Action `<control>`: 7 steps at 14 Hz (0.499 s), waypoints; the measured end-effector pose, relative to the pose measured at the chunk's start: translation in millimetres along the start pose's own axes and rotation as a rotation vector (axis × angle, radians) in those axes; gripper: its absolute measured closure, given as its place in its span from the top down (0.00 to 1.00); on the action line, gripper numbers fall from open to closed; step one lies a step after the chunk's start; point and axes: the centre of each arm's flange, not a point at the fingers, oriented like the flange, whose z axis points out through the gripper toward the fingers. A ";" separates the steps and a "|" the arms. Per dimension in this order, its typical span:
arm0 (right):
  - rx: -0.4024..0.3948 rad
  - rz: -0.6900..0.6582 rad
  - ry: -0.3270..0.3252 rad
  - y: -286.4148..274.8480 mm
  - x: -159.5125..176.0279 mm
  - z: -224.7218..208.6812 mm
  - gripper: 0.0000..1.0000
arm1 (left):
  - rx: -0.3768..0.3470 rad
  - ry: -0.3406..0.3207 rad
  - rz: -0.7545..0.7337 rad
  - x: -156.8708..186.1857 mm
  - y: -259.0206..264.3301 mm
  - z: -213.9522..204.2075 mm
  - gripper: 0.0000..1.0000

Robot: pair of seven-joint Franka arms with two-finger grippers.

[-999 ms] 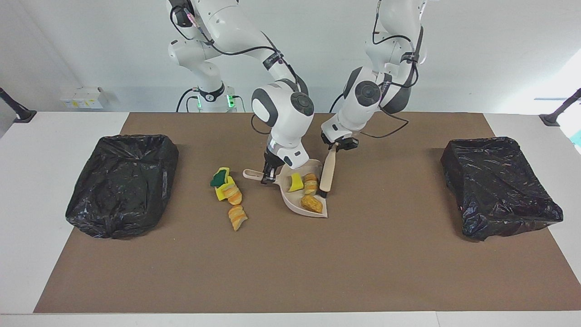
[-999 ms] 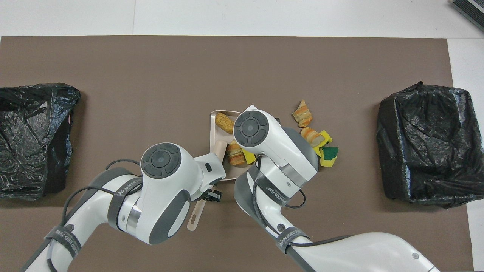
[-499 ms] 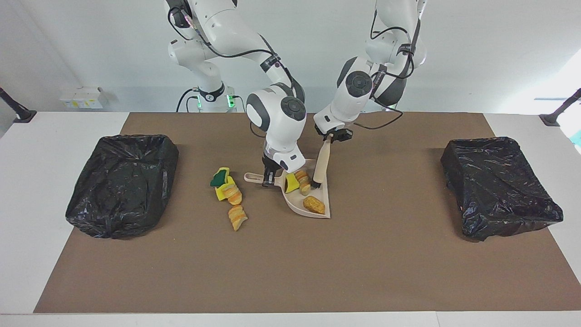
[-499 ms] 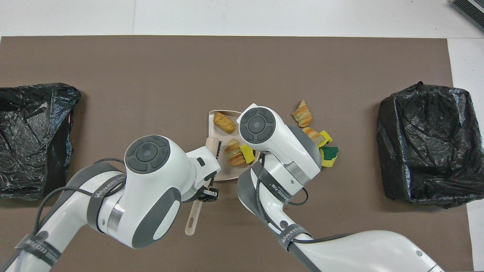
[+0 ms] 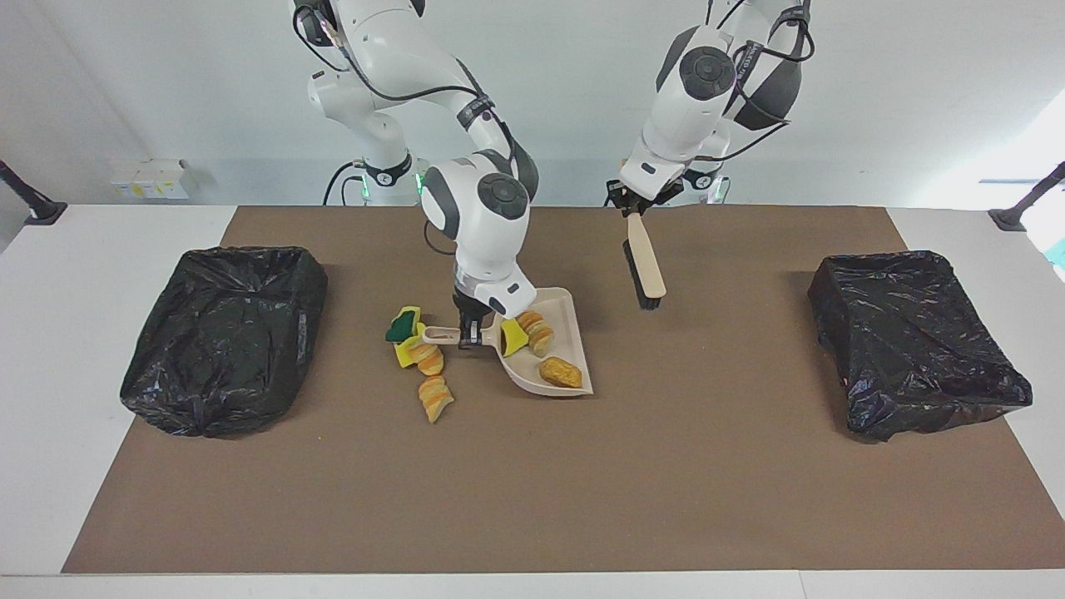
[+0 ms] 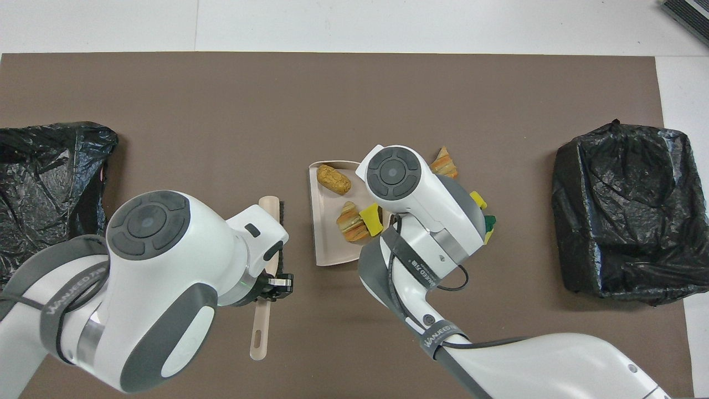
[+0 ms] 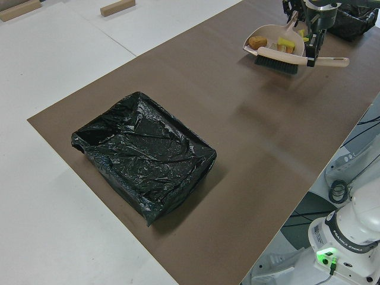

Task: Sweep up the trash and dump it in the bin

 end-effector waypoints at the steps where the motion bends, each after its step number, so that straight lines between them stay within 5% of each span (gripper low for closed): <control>1: 0.005 -0.019 -0.002 2.3 -22.5 -7.5 0.31 | -0.004 0.010 0.005 -2.5 4.8 3.7 0.25; 7: 0.056 -0.067 -0.014 -8.7 -165.2 -36.3 0.31 | -0.053 0.123 0.147 -37.8 79.1 68.8 0.25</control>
